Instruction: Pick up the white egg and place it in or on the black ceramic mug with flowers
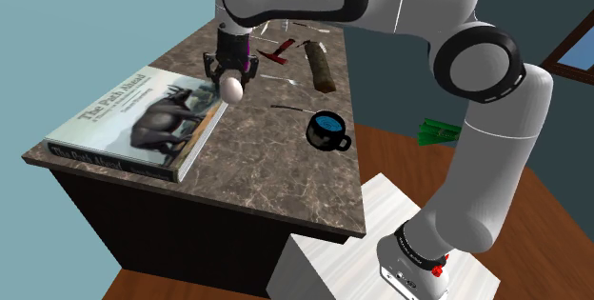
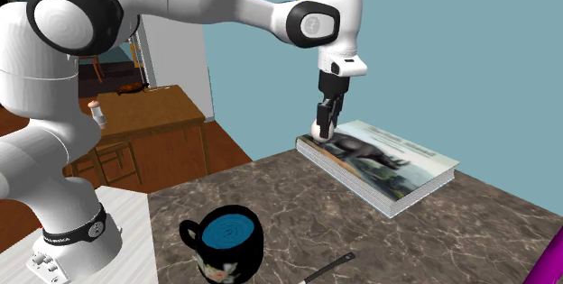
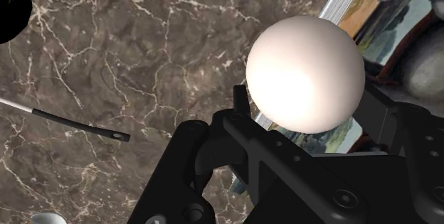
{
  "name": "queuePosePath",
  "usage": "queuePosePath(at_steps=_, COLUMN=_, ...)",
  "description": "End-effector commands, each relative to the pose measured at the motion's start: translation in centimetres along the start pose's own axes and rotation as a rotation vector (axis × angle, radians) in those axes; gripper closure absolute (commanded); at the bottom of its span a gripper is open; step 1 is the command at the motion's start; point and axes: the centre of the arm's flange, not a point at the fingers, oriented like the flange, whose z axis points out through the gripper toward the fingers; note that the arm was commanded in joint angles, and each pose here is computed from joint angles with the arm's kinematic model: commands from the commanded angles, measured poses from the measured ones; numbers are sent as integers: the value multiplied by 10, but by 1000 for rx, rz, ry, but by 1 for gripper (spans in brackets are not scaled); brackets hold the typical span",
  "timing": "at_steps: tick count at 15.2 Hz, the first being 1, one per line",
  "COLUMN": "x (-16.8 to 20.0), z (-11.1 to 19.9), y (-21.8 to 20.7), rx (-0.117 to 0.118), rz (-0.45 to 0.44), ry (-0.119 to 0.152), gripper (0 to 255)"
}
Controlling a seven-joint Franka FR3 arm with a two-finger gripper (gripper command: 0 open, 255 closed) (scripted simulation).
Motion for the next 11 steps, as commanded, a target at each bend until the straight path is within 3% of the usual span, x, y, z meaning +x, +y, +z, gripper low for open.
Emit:
queuePosePath(at_steps=1, x=1, z=-11, y=1, rx=0, rz=0, ry=0, gripper=255)
queuePosePath(at_steps=4, x=0, z=-24, y=0, rx=0, rz=0, ry=0, gripper=255)
queuePosePath(at_steps=11, x=-23, z=-28, y=90, rx=0, rz=0, ry=0, gripper=255)
